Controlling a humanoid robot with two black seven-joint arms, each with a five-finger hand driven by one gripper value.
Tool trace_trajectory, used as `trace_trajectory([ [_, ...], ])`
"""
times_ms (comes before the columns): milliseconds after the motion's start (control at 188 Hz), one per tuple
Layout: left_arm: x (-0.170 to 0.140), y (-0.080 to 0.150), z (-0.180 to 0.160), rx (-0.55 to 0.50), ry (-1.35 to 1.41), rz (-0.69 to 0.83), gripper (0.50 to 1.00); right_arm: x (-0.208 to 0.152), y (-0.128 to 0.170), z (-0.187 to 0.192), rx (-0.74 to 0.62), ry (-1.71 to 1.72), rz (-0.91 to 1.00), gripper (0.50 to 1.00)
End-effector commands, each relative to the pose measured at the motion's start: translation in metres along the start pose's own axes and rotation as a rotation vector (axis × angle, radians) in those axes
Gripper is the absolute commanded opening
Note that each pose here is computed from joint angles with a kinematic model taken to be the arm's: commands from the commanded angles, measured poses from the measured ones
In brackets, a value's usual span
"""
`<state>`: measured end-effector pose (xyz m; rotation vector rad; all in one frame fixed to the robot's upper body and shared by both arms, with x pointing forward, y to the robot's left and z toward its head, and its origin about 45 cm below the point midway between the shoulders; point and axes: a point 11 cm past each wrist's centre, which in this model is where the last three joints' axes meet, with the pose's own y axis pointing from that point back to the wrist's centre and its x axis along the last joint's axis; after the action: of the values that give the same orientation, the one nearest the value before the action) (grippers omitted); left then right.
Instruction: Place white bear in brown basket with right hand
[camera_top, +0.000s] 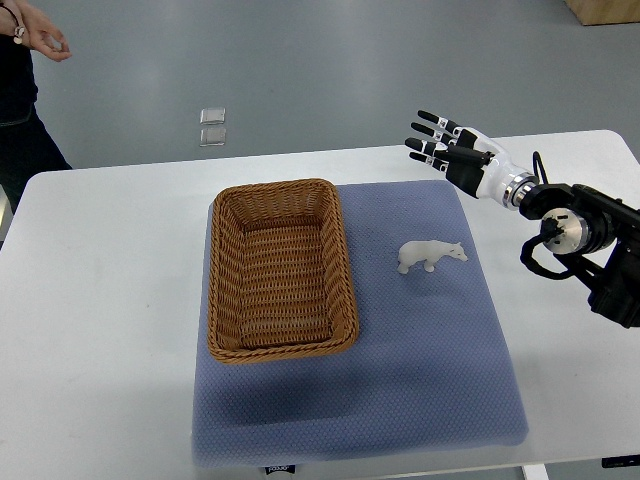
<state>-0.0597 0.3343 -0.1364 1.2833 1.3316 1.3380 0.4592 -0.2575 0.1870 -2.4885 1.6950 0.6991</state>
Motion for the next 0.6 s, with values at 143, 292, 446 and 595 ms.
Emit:
trace_trajectory([
  [143, 0.0018, 0.0000, 0.0003, -0.001, 0.009, 0.005, 1.000, -0.0025, -0.0003, 0.0002, -0.003, 0.015, -0.008, 0.928],
  [292, 0.0018, 0.0000, 0.0007, -0.001, 0.000, 0.005, 1.000, -0.0042, -0.0001, -0.0063, 0.010, 0.018, -0.026, 0.928],
  [446, 0.0023, 0.0001, 0.0007, -0.001, 0.000, 0.007, 1.000, -0.0061, -0.0010, -0.0065, 0.006, 0.033, -0.035, 0.928],
  [595, 0.0018, 0.0000, 0.0007, -0.001, 0.000, 0.005, 1.000, -0.0106, -0.0024, -0.0071, -0.020, 0.163, -0.062, 0.928],
])
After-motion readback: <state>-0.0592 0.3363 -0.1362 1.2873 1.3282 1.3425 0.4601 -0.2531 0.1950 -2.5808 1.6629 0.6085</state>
